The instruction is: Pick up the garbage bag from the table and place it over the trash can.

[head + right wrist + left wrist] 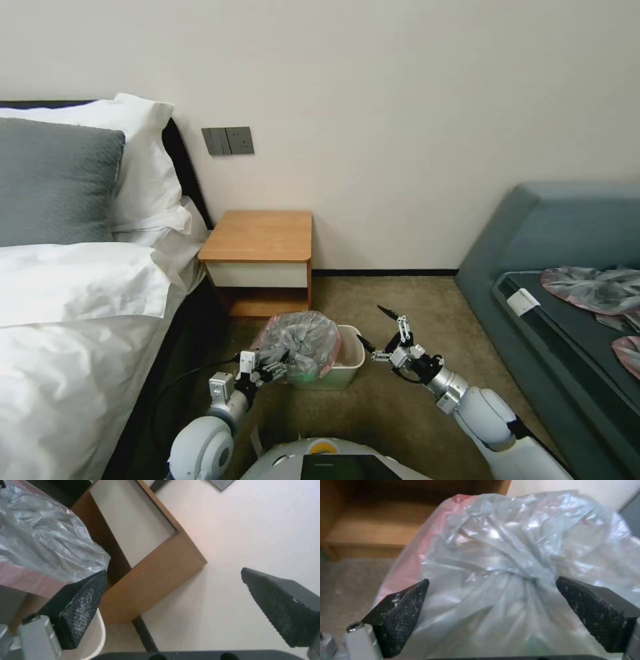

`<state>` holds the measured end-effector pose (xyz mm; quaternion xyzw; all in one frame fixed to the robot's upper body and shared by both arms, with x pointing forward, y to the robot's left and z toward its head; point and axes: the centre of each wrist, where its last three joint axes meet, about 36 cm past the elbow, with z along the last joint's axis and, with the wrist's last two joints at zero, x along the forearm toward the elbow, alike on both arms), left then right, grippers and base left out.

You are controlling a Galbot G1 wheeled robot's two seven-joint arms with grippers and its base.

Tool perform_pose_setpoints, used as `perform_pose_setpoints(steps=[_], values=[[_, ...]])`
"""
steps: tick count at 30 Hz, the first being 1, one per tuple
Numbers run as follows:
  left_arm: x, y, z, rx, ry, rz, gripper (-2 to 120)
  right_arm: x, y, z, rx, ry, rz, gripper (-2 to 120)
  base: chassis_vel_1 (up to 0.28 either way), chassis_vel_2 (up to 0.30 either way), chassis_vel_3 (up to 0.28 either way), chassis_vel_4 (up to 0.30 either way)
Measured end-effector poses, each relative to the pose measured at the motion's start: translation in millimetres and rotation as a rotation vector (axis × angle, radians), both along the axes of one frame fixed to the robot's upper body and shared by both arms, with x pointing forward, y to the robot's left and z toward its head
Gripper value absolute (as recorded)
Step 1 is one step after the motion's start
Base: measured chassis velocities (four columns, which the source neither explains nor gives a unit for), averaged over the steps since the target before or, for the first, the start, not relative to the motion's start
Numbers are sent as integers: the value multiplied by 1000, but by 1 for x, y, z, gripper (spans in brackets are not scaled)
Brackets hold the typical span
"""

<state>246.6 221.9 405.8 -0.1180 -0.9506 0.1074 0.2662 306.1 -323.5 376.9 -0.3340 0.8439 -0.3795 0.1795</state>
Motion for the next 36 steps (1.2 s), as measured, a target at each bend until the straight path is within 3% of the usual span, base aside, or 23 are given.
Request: perform_pose_setpoints(steps=[6, 12, 20, 31, 36], values=[[7, -6, 2, -90, 0, 33, 98, 4, 2, 1, 3, -5, 10, 100, 0, 0, 0, 0], [19, 0, -1, -91, 9, 58, 97, 8, 4, 1, 3, -6, 25, 100, 0, 0, 0, 0], [39, 13, 0, -71, 35, 22, 96, 5, 2, -1, 1, 3, 23, 100, 0, 0, 0, 0], [59, 23, -4, -101, 93, -47, 93, 1, 6, 0, 11, 7, 25, 100, 0, 0, 0, 0], [65, 22, -6, -113, 102, -50, 84, -3, 6, -1, 14, 12, 22, 100, 0, 0, 0, 0]])
